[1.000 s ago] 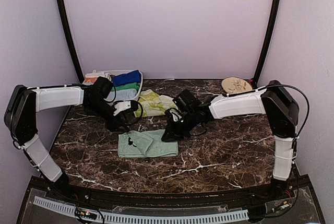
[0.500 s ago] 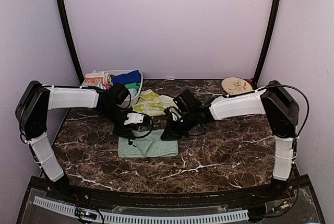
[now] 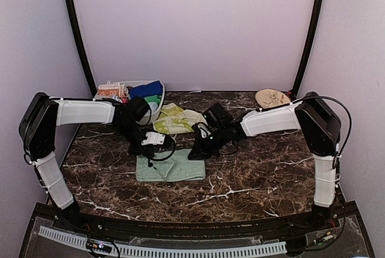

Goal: Roll the towels
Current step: Smooth out the towel at the center of the board.

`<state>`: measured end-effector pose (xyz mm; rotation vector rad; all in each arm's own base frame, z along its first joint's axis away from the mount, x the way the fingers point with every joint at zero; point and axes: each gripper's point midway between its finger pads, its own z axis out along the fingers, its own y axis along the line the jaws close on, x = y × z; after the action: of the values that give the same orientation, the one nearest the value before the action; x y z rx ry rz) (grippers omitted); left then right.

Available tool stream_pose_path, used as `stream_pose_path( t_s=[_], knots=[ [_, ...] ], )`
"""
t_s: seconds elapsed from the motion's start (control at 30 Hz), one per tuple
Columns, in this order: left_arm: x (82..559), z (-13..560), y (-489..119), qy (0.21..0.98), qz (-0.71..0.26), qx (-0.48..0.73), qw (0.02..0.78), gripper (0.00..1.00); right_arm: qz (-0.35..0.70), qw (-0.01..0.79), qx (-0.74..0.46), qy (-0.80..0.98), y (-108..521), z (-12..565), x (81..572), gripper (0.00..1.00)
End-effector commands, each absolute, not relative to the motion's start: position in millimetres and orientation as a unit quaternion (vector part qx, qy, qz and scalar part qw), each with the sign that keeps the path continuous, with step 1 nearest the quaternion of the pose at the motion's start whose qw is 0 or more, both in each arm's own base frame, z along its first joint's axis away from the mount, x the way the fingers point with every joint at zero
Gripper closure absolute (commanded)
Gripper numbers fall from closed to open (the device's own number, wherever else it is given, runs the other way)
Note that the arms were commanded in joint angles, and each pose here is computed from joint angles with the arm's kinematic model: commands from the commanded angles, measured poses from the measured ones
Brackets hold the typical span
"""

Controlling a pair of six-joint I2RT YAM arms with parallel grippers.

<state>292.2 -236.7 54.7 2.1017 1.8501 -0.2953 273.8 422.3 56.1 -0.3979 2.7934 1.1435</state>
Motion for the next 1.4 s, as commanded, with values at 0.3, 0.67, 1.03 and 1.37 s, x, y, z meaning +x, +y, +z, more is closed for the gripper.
stream_pose_path(
  t_s=[0.3,0.67,1.03,1.37],
  knots=[
    [311,84,-207,0.721,-0.1,0.632,0.266,1.0,0.377,0.036,-0.12,0.918,406,23,271,1.0],
    [314,63,-181,0.764,-0.095,0.569,0.29,0.75,0.383,0.038,-0.122,0.915,405,28,268,1.0],
    [312,81,-171,0.771,-0.095,0.54,0.324,0.66,0.341,0.104,-0.165,0.92,421,71,271,1.0],
    [310,104,-147,0.805,-0.156,0.479,0.312,0.66,0.357,0.086,-0.193,0.91,481,58,271,1.0]
  ],
)
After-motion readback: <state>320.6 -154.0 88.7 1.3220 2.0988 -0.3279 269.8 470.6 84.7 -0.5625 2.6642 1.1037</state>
